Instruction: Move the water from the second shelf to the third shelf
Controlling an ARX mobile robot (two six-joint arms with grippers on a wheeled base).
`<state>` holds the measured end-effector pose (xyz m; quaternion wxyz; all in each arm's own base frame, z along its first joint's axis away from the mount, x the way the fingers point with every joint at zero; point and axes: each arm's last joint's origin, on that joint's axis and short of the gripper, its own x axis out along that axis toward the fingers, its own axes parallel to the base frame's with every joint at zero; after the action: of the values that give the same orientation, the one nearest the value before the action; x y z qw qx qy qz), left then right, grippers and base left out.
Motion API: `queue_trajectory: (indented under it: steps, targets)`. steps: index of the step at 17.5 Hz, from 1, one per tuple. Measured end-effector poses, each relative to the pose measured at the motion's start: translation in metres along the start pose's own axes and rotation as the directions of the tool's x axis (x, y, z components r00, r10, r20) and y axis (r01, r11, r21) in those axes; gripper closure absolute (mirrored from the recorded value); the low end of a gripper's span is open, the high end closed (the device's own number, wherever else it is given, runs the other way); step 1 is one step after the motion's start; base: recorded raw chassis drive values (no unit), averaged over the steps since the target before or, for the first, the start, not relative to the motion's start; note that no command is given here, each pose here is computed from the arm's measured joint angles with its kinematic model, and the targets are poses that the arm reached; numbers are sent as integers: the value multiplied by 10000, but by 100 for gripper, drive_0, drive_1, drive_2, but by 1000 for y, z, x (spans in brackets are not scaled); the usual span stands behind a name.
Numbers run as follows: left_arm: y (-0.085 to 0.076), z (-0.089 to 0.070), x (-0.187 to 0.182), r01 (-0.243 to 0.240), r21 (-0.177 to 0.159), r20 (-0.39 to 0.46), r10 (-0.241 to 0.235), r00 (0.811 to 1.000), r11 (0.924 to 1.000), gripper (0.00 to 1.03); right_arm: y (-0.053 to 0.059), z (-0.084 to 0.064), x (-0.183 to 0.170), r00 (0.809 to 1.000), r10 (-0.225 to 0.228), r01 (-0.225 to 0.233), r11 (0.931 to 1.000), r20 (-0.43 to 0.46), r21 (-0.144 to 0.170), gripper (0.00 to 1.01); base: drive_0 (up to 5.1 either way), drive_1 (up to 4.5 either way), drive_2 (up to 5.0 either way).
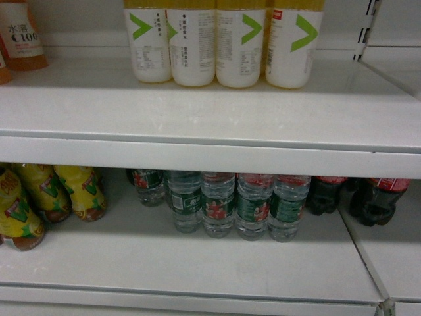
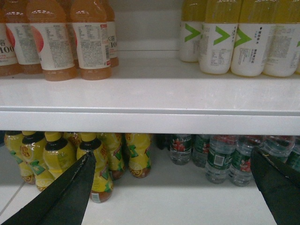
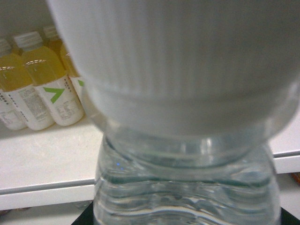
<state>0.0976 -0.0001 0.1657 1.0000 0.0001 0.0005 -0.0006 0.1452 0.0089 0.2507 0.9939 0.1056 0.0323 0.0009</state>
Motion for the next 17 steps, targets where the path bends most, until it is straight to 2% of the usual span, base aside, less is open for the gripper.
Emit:
queue_trajectory:
  steps: [17]
  targets:
    - [0,0,0,-8,0,-15,8,10000,10000,5,0,0,0,10000,43,-43,10000,-17,8,58,-427,213,213]
